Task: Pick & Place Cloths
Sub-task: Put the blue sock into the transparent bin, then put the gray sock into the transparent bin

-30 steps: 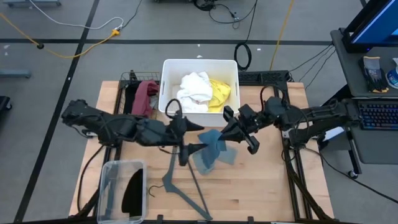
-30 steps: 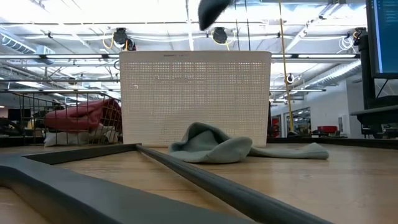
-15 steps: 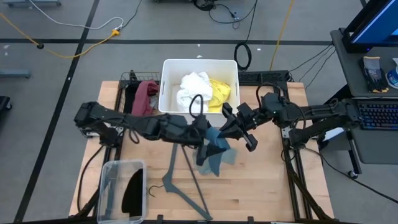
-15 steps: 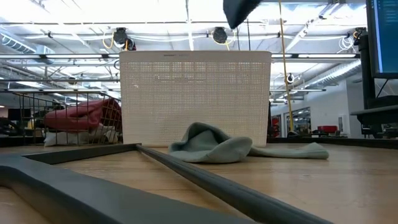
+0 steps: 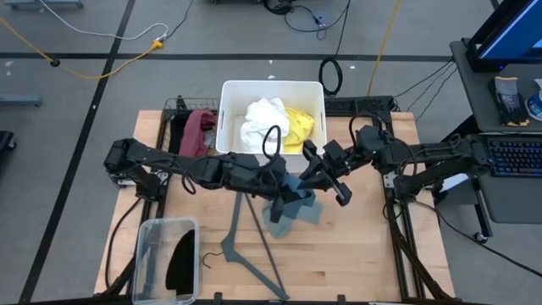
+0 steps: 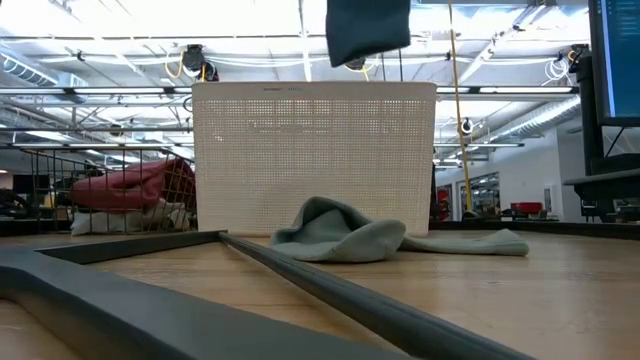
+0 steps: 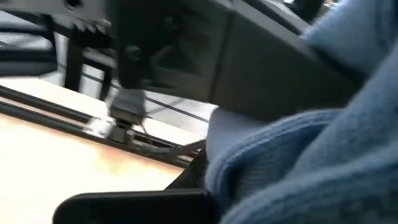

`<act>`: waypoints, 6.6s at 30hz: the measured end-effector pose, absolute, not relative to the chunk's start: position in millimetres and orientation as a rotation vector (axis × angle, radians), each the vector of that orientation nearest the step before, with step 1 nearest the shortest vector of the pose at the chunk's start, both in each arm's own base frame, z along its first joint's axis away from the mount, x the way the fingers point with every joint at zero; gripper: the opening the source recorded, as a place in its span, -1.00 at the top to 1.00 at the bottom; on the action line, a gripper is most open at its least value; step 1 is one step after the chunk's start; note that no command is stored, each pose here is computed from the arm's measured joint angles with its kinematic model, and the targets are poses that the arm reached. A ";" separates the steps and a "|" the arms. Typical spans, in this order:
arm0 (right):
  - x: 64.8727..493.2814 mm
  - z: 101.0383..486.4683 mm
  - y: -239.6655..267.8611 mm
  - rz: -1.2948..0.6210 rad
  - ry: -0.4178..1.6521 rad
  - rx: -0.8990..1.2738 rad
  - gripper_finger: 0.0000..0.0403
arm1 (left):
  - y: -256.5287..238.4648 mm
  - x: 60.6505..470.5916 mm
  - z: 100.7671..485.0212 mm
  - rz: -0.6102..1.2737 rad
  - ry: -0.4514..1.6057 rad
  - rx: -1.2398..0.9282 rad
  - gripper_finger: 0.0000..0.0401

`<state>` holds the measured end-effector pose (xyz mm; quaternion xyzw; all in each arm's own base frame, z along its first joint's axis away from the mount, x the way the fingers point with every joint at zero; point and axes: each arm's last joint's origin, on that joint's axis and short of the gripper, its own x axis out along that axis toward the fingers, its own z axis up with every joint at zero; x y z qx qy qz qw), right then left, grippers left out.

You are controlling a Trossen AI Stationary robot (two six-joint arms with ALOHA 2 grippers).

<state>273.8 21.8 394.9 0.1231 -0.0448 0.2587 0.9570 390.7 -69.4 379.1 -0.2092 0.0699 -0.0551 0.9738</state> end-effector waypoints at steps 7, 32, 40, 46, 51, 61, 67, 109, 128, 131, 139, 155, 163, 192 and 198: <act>271.4 387.2 22.9 0.597 0.017 0.266 0.63 | -74.6 386.3 373.4 -0.223 0.275 -0.578 0.96; 254.8 366.0 22.3 0.582 0.280 0.215 -0.04 | -94.9 270.5 401.2 0.116 0.911 -1.503 0.99; 255.3 365.8 17.1 0.567 0.265 0.176 -0.04 | -110.6 214.8 386.2 0.497 1.220 -1.495 0.98; 255.6 365.8 10.2 0.540 0.263 0.179 -0.03 | -124.1 182.0 379.1 0.728 1.396 -1.432 0.98; 255.8 365.9 7.2 0.528 0.262 0.186 -0.04 | -137.0 162.9 375.8 0.877 1.427 -1.395 0.99; 255.9 366.1 7.0 0.523 0.260 0.187 -0.02 | -162.7 148.9 366.4 1.044 1.348 -1.373 0.99; 255.9 366.1 7.0 0.523 0.260 0.187 -0.02 | -180.0 156.4 351.5 1.106 1.334 -1.304 0.99; 255.9 365.6 7.7 0.519 0.279 0.240 -0.02 | -229.0 176.4 218.8 1.186 1.485 -1.106 0.91; 255.6 364.5 7.7 0.518 0.289 0.238 -0.02 | -205.1 155.7 268.4 1.006 1.509 -1.200 -0.23; 254.2 359.1 7.6 0.510 0.339 0.225 -0.02 | -195.5 149.3 284.3 0.958 1.457 -1.272 -0.34; 243.5 332.8 11.2 0.349 0.614 0.139 -0.02 | -162.1 139.9 320.8 0.734 0.982 -1.304 -0.36; 276.5 286.8 52.9 0.457 0.795 -0.035 -0.02 | -129.6 133.1 349.8 0.546 0.415 -0.878 -0.34; 303.8 260.7 55.5 0.381 0.825 0.000 -0.02 | -128.7 132.9 350.9 0.518 0.422 -0.761 -0.34; 348.5 178.7 79.0 -0.203 0.887 0.149 -0.02 | -103.0 112.2 369.6 0.375 0.451 -0.484 -0.34; 349.6 168.2 82.8 -0.279 0.889 0.144 -0.02 | -100.9 110.5 370.8 0.365 0.452 -0.461 -0.34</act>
